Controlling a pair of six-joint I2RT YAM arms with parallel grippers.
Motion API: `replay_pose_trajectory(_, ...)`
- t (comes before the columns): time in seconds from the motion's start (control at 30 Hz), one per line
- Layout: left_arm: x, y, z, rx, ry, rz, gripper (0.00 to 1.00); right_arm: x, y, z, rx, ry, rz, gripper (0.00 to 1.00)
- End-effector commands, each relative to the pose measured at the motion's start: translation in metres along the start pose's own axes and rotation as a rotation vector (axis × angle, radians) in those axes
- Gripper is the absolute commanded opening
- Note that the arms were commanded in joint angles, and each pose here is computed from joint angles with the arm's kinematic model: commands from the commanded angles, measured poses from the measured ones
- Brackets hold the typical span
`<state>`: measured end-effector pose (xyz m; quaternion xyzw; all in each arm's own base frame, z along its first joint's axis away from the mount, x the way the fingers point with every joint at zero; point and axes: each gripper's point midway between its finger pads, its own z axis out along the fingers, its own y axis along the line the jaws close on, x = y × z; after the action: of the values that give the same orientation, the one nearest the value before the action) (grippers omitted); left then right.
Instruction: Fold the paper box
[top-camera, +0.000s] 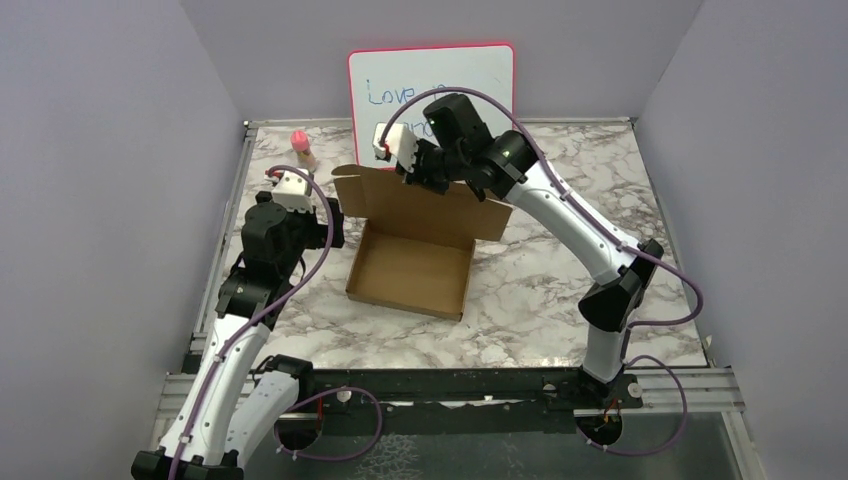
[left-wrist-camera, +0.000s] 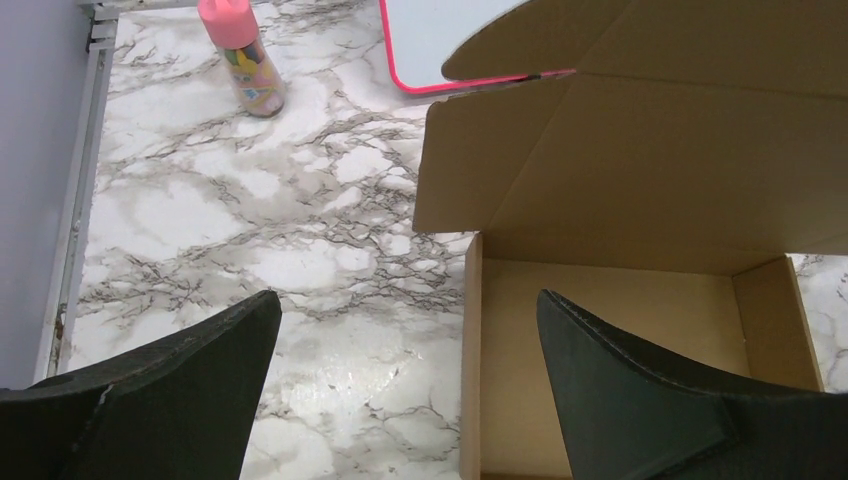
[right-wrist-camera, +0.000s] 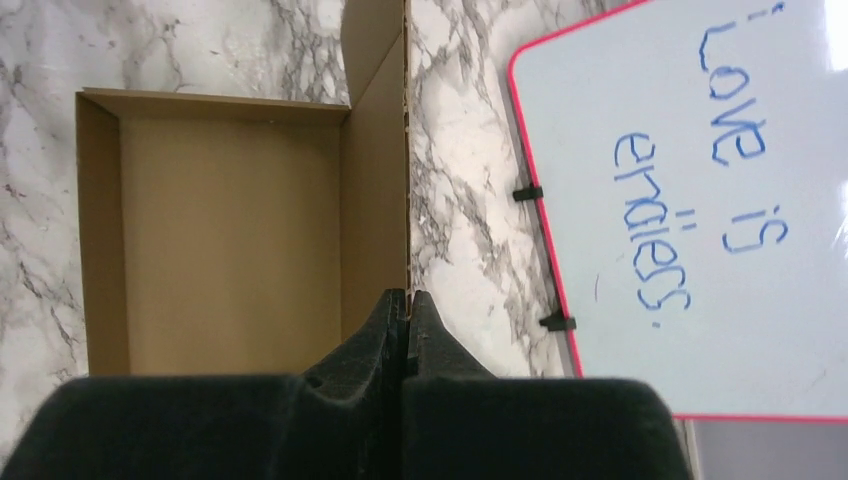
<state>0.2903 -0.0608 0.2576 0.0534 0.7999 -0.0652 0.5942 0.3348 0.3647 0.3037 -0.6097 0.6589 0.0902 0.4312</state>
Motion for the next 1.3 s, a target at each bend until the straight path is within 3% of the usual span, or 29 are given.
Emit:
replay_pose_trajectory(0.0, -0.001, -0.001, -0.004, 0.018, -0.020, 0.022, 0.99, -0.020, -0.008, 0.003, -0.145, -0.175, -0.127, 0.01)
replay_pose_trajectory(0.4, -0.009, -0.007, -0.004, 0.074, -0.061, 0.045, 0.99, -0.011, -0.034, 0.001, -0.168, -0.194, -0.234, 0.02)
replay_pose_trajectory(0.67, -0.040, -0.021, 0.017, 0.165, -0.030, 0.121, 0.99, -0.031, -0.046, -0.030, -0.076, -0.248, -0.161, 0.45)
replay_pose_trajectory(0.9, -0.053, -0.021, 0.031, 0.216, 0.012, 0.204, 0.99, 0.012, -0.065, -0.057, 0.044, -0.129, -0.032, 0.60)
replay_pose_trajectory(1.03, -0.048, -0.005, 0.043, 0.223, 0.067, 0.267, 0.99, 0.046, -0.089, -0.073, 0.088, -0.135, 0.071, 0.63)
replay_pose_trajectory(1.27, -0.050, -0.005, 0.057, 0.439, 0.067, 0.271, 0.99, 0.096, -0.098, -0.084, 0.106, -0.085, 0.126, 0.68)
